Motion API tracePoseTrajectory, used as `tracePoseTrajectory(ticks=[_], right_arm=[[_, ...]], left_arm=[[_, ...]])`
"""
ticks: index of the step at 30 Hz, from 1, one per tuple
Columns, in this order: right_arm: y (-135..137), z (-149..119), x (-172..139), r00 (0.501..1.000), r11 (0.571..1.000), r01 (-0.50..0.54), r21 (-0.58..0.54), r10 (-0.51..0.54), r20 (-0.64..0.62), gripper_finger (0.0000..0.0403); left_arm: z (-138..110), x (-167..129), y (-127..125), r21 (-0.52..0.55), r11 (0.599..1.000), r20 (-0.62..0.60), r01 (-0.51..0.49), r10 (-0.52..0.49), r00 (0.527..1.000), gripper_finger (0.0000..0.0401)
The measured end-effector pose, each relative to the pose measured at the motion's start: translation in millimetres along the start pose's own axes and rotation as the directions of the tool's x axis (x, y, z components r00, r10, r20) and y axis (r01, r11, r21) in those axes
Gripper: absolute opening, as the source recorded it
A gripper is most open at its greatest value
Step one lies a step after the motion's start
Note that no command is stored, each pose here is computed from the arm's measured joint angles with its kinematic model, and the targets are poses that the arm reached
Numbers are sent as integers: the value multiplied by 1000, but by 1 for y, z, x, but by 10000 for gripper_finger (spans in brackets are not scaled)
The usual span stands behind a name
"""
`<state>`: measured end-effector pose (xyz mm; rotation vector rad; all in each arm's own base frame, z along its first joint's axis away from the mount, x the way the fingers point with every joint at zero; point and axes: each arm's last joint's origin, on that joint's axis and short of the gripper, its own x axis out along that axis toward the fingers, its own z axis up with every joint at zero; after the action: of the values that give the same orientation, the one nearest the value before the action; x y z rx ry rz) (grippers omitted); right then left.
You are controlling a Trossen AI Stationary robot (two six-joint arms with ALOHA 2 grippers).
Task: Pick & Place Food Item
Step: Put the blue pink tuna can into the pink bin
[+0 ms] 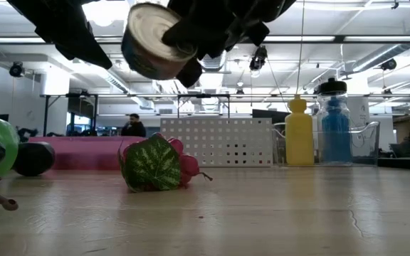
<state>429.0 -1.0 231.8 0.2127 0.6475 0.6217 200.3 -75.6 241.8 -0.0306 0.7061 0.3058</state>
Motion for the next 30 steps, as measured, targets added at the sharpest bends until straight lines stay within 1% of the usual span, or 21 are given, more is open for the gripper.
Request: tracePoseTrajectory(ticks=[2, 5, 8, 13, 17, 30], right_arm=[[1, 1, 2, 999, 998, 52, 35, -52, 1, 182], [2, 1, 4, 994, 994, 112, 17, -112, 4, 182], [3, 4, 5, 992, 992, 126, -4, -126, 23, 182], [4, 7, 7, 985, 987, 163, -3, -163, 48, 182], [7, 9, 8, 984, 986, 166, -3, -165, 70, 182], [18, 10, 13, 989, 991, 136, -11, -135, 66, 182]], left_arm=[[0, 0, 0, 0, 1000, 0, 0, 0, 1000, 38], [0, 0, 0, 0, 1000, 0, 0, 0, 1000, 39], [0, 0, 0, 0, 1000, 0, 0, 0, 1000, 39], [0, 0, 0, 0, 1000, 0, 0, 0, 1000, 39], [0, 0, 0, 0, 1000, 0, 0, 0, 1000, 39], [0, 0, 0, 0, 1000, 0, 0, 0, 1000, 39]])
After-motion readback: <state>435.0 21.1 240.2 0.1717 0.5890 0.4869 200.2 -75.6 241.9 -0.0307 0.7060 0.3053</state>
